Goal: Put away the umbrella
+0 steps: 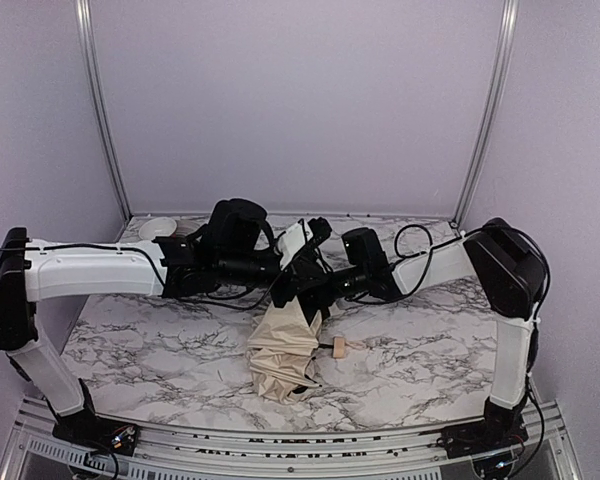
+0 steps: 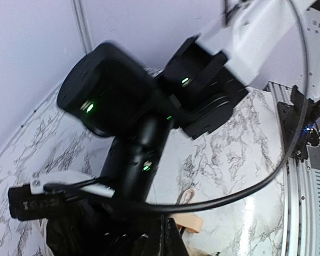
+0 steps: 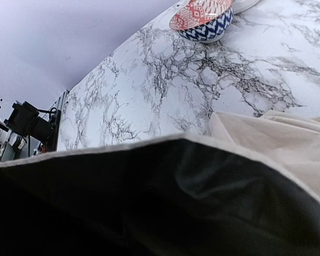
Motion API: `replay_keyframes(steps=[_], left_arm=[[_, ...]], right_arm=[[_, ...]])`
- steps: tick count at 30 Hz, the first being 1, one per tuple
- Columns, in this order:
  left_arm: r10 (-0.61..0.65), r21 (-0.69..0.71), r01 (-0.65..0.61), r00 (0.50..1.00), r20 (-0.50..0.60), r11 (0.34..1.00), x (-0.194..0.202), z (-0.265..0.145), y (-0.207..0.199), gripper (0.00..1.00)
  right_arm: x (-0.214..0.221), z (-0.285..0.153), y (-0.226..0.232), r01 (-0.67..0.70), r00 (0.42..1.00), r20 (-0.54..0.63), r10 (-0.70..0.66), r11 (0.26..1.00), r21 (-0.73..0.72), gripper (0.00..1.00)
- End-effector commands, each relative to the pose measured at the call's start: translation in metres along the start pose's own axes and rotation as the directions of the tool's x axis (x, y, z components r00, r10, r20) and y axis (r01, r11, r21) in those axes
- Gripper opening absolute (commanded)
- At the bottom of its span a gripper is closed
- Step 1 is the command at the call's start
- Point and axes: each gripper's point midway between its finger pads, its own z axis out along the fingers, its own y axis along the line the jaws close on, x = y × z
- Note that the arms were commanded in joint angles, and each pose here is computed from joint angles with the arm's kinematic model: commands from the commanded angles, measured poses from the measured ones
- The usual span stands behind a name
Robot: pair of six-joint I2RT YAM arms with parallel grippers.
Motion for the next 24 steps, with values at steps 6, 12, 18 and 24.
replay_keyframes(steps=[6,12,18,24], left_arm=[[0.023,0.026,-0.022,0.999,-0.024,0.999,0.016,0.016,-0.011,0.00],[-0.035,-0.093,0.040,0.998,0.055,0.995,0.007,-0.028,0.019,0.07],[-0.140,-0.298,0.152,0.988,0.063,0.942,0.036,-0.069,0.072,0.20],[-0.213,-0.397,0.214,0.976,0.047,0.893,0.065,-0.083,0.097,0.28]], right_arm=[[-0.010,0.024,0.018,-0.023,0.998,0.053,0.033,0.985,-0.171,0.07],[-0.031,-0.011,0.009,0.054,0.997,0.048,-0.053,0.998,-0.041,0.26],[-0.069,-0.080,-0.030,0.082,0.997,-0.020,-0.081,0.905,0.417,0.53],[-0.069,-0.070,0.014,0.140,0.989,-0.104,-0.101,0.842,0.521,0.87]])
